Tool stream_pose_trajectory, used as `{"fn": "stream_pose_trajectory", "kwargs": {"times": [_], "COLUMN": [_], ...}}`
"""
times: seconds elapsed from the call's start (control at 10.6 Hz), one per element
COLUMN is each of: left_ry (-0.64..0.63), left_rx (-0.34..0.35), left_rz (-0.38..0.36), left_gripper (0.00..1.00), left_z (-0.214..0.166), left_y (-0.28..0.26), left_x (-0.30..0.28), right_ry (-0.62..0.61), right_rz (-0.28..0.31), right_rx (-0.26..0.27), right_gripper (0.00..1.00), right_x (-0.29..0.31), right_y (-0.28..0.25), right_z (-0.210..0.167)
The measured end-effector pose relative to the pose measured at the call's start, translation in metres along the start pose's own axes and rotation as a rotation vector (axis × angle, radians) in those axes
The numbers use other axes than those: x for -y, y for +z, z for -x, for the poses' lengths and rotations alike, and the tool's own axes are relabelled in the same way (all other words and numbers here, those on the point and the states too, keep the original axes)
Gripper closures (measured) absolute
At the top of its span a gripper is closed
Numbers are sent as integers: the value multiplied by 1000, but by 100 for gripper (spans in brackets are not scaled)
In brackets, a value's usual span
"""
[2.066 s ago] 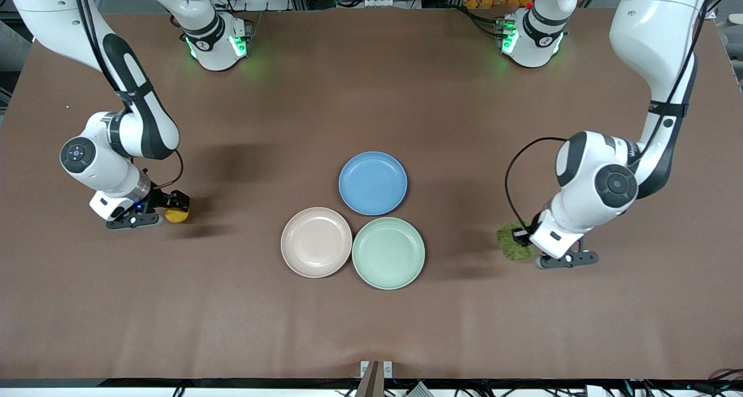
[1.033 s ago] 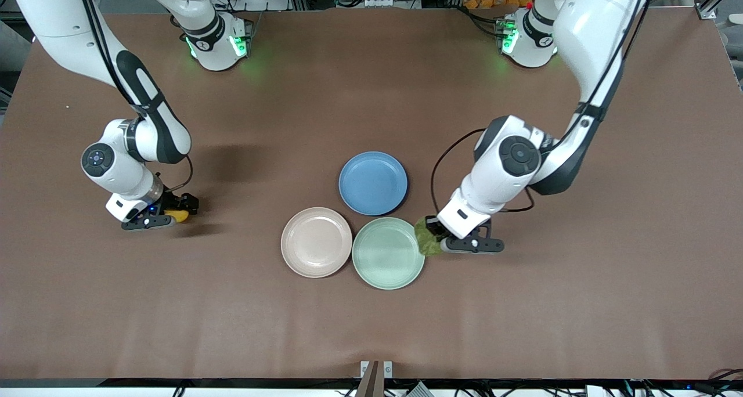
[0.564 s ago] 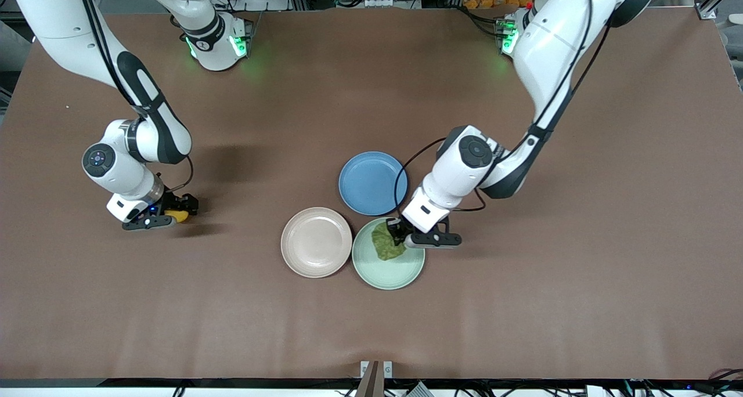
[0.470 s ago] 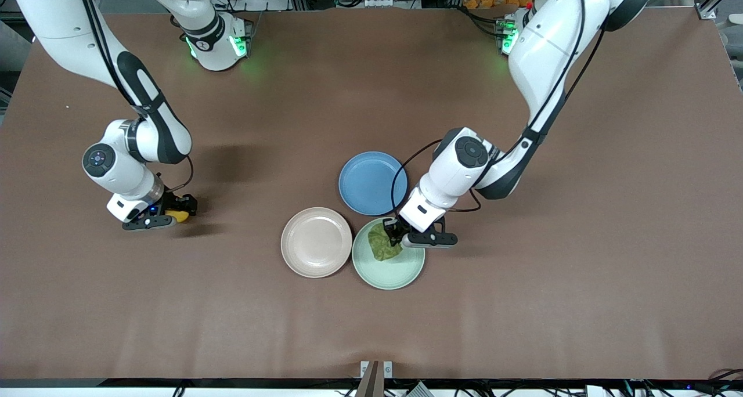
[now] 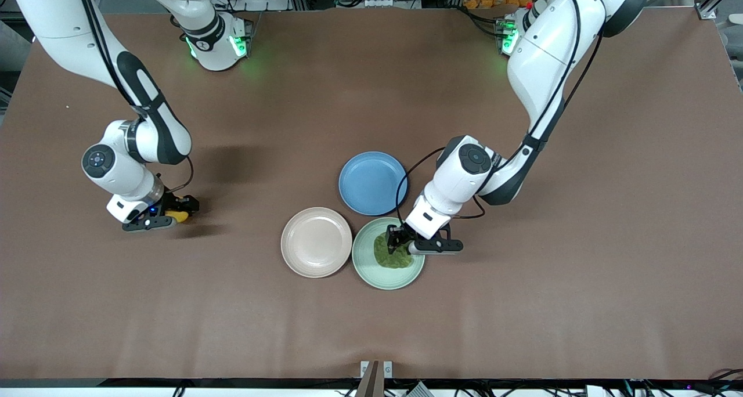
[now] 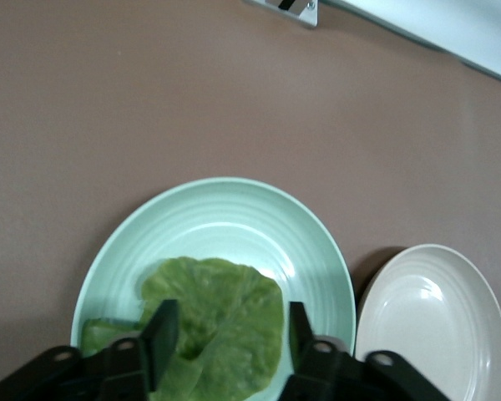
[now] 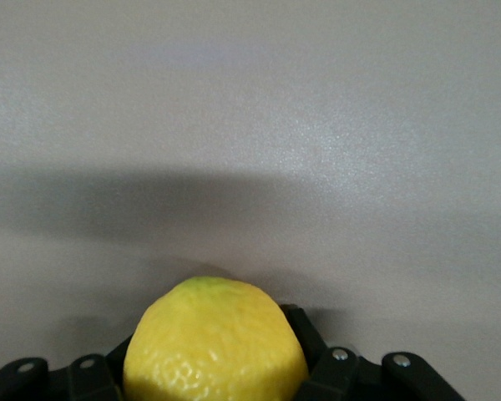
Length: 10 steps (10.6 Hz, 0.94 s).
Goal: Place lemon and lettuce in plates
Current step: 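Open the left gripper and raise it away from the mint-green plate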
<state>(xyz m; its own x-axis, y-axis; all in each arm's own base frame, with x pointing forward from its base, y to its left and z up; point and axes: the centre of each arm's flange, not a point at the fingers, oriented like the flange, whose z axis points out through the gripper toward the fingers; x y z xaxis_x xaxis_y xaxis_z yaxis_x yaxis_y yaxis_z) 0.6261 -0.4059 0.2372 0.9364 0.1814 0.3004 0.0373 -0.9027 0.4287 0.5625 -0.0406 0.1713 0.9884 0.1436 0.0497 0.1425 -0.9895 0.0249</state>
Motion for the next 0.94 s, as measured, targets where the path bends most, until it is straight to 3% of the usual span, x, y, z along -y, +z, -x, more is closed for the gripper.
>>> {"fn": "stream_pose_trajectory", "kwargs": {"times": [0.28, 0.38, 0.66, 0.94], "left_ry": [3, 3, -5, 94], "left_rx": [-64, -59, 21, 143], "left_rz": [19, -6, -161, -311], "left_gripper": [4, 0, 0, 0], "left_z": [-28, -41, -84, -101], "left_y": [-33, -53, -147, -234], "left_x": [-11, -14, -7, 16], "right_ry": [-4, -7, -7, 13], "right_rz": [-12, -13, -34, -71], "right_rx": [46, 50, 84, 84], "right_gripper": [37, 37, 37, 37], "right_x": [-1, 0, 6, 21], "right_y": [-15, -20, -42, -67], "right_z": [-18, -24, -46, -70]}}
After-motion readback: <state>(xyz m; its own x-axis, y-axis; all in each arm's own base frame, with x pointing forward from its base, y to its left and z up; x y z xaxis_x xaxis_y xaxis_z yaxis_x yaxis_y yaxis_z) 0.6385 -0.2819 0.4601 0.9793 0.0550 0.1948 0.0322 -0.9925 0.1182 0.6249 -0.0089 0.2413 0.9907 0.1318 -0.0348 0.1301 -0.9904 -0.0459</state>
